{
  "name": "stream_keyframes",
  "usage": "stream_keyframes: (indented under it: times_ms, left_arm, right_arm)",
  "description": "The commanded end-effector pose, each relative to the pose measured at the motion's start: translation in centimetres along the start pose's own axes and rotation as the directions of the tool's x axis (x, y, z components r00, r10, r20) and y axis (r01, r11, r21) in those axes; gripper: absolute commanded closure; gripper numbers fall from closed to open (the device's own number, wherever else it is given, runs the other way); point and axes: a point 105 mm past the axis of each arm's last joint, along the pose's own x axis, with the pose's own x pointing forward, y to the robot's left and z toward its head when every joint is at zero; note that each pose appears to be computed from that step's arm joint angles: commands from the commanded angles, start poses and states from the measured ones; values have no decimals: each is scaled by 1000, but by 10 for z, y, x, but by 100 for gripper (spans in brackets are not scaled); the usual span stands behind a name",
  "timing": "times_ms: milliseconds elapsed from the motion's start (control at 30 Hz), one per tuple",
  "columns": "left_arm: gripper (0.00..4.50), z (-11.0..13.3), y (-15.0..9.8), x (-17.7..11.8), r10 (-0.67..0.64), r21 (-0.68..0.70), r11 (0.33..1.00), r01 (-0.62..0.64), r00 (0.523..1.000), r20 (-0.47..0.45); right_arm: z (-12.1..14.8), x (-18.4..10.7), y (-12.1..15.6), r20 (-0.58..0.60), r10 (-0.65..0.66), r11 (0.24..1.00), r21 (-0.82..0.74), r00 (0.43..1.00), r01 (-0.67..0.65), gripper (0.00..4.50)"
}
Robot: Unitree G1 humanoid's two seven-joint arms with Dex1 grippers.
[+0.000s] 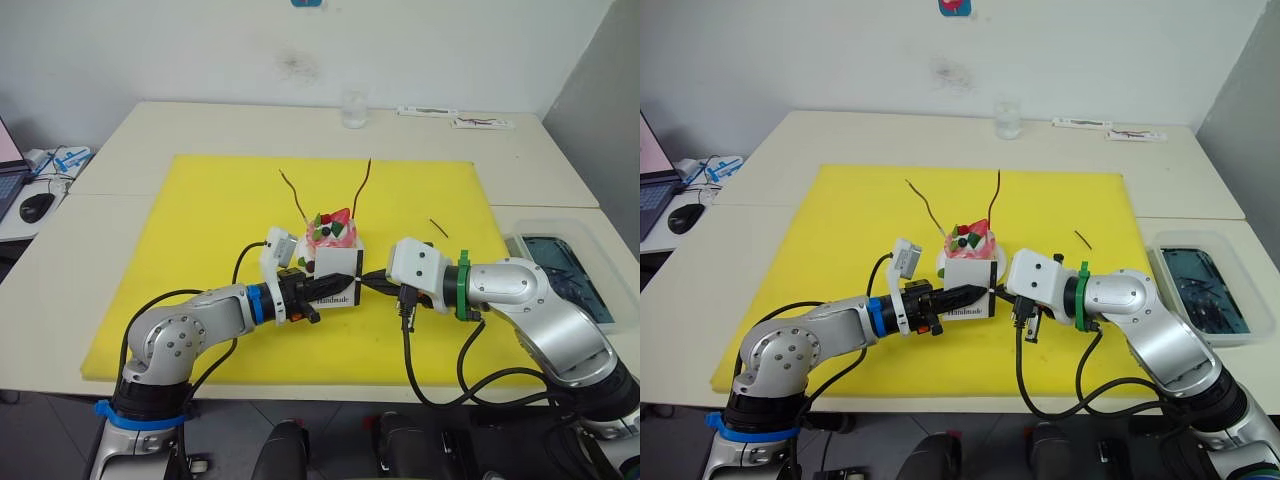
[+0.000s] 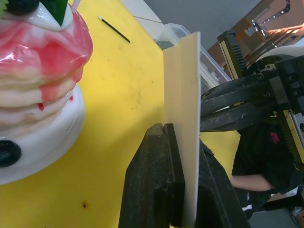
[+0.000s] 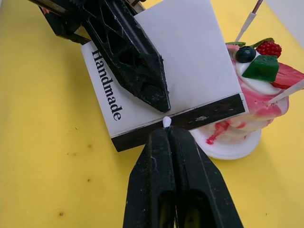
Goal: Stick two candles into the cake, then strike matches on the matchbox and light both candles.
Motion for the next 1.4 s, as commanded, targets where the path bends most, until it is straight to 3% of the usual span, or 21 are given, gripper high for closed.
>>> stream_keyframes:
  times_ms: [33,900,1400]
  left_arm:
    - [450,6,-4,-2,-15,30,999,14,1000,18]
    - [450,7,-7,-1,-34,31,999,34,999,12]
    - [450,13,-10,2,-48,35,998,47,998,33]
  right_arm:
    - [13,-9,-6,44,-25,999,-30,999,26,446]
    - [5,-4,-10,24,-31,997,-68,999,32,446]
    - [-7,4,10,-16,76,993,-84,997,-77,446]
